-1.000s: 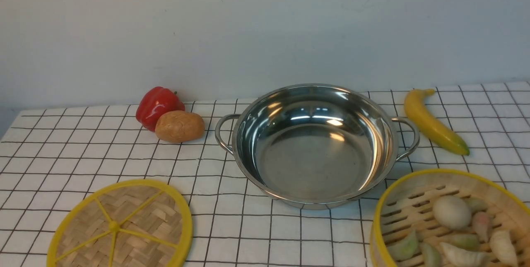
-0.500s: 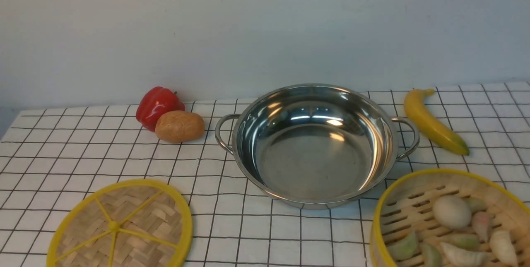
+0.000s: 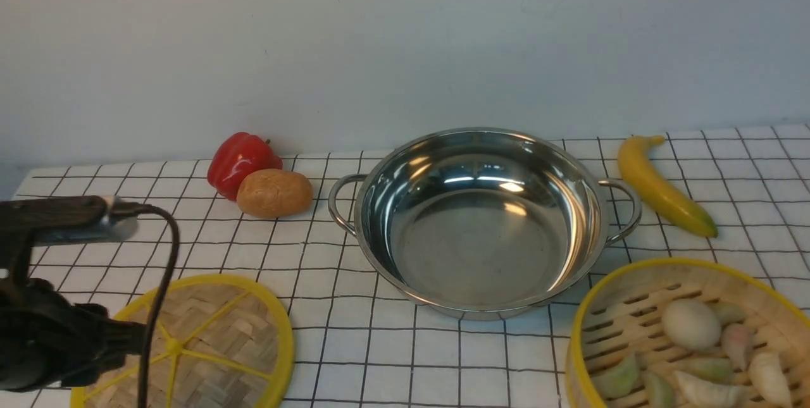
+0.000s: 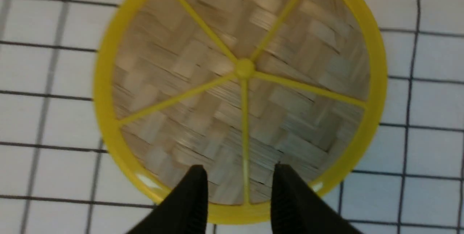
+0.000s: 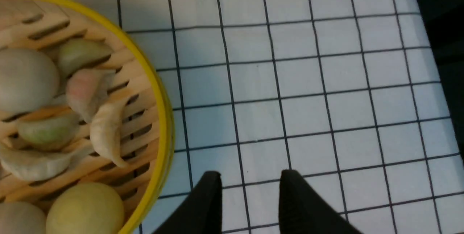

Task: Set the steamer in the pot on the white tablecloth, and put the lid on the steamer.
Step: 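Reach for and grasp the rim of the bamboo steamer holding the buns with the right gripper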

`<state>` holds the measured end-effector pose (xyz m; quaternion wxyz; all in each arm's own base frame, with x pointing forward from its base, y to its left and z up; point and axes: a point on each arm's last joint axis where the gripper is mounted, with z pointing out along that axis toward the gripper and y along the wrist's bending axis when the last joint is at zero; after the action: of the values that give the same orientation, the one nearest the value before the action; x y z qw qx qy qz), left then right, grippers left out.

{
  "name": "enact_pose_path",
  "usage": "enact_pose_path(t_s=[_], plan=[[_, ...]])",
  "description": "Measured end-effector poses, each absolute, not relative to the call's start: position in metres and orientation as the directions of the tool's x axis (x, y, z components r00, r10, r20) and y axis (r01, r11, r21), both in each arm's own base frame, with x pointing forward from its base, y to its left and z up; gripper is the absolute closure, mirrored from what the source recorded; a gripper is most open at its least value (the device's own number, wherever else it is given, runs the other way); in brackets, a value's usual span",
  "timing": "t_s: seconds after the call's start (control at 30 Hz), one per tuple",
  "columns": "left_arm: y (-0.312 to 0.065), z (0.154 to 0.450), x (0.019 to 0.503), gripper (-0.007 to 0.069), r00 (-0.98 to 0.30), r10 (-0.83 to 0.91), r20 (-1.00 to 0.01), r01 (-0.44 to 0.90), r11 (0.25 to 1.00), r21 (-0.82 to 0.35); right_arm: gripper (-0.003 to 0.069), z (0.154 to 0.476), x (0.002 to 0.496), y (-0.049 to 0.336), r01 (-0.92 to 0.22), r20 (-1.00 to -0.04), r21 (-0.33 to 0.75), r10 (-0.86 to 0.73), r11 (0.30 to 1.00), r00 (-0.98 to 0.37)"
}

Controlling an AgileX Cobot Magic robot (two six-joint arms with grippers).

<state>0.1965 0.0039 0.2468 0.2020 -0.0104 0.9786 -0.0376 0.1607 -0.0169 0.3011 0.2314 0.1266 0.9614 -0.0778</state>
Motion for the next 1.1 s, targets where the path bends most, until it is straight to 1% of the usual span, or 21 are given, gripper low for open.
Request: enact_pose_path(t_s=[0.03, 0.07, 0.13, 0.17, 0.23, 0.27, 0.4, 0.57, 0.7, 0.77, 0.87, 0.97, 1.1], plan=[[0.002, 0.239, 0.202, 0.0382, -0.932, -0.032, -0.360, 0.004, 0.995, -0.099, 0.0417, 0.293, 0.164, -0.015, 0.267, -0.444, -0.075, 0.208, 0.961, -0.872], [0.002, 0.238, 0.203, 0.0382, -0.934, -0.026, -0.356, 0.011, 0.995, -0.100, 0.0417, 0.292, 0.165, -0.014, 0.265, -0.444, -0.071, 0.207, 0.962, -0.872], [0.000, 0.226, 0.210, 0.0382, -0.953, -0.010, -0.303, 0.029, 0.992, -0.122, 0.0417, 0.276, 0.169, -0.010, 0.249, -0.423, -0.034, 0.212, 0.968, -0.881], [0.000, 0.224, 0.211, 0.0382, -0.955, -0.009, -0.296, 0.029, 0.992, -0.124, 0.0417, 0.275, 0.170, -0.010, 0.247, -0.425, -0.028, 0.213, 0.968, -0.880], [0.000, 0.216, 0.215, 0.0382, -0.964, 0.004, -0.267, 0.038, 0.992, -0.124, 0.0417, 0.260, 0.174, -0.008, 0.239, -0.405, -0.016, 0.212, 0.971, -0.889], [0.000, 0.216, 0.215, 0.0382, -0.964, 0.004, -0.265, 0.038, 0.991, -0.124, 0.0417, 0.257, 0.176, -0.008, 0.236, -0.405, -0.016, 0.210, 0.972, -0.890], [0.000, 0.213, 0.217, 0.0382, -0.965, 0.008, -0.264, 0.042, 0.991, -0.124, 0.0417, 0.235, 0.185, -0.006, 0.230, -0.350, -0.021, 0.208, 0.973, -0.913], [0.000, 0.214, 0.217, 0.0382, -0.964, 0.004, -0.264, 0.039, 0.991, -0.128, 0.0417, 0.225, 0.196, -0.004, 0.229, -0.352, 0.000, 0.214, 0.974, -0.911], [0.000, 0.214, 0.217, 0.0382, -0.964, 0.002, -0.264, 0.038, 0.991, -0.131, 0.0417, 0.213, 0.206, -0.004, 0.230, -0.322, 0.001, 0.218, 0.973, -0.921], [0.000, 0.214, 0.217, 0.0382, -0.964, 0.001, -0.264, 0.038, 0.991, -0.132, 0.0417, 0.209, 0.208, -0.006, 0.238, -0.312, -0.001, 0.225, 0.971, -0.923], [0.000, 0.214, 0.217, 0.0382, -0.964, 0.000, -0.265, 0.037, 0.990, -0.134, 0.0417, 0.200, 0.215, -0.016, 0.283, -0.308, 0.001, 0.269, 0.959, -0.913], [0.000, 0.214, 0.217, 0.0382, -0.964, -0.002, -0.265, 0.036, 0.990, -0.135, 0.0417, 0.197, 0.219, -0.025, 0.318, -0.319, 0.006, 0.304, 0.948, -0.898], [-0.001, 0.214, 0.218, 0.0382, -0.964, -0.005, -0.267, 0.033, 0.990, -0.140, 0.0417, 0.190, 0.221, -0.027, 0.322, -0.295, 0.021, 0.314, 0.946, -0.902]])
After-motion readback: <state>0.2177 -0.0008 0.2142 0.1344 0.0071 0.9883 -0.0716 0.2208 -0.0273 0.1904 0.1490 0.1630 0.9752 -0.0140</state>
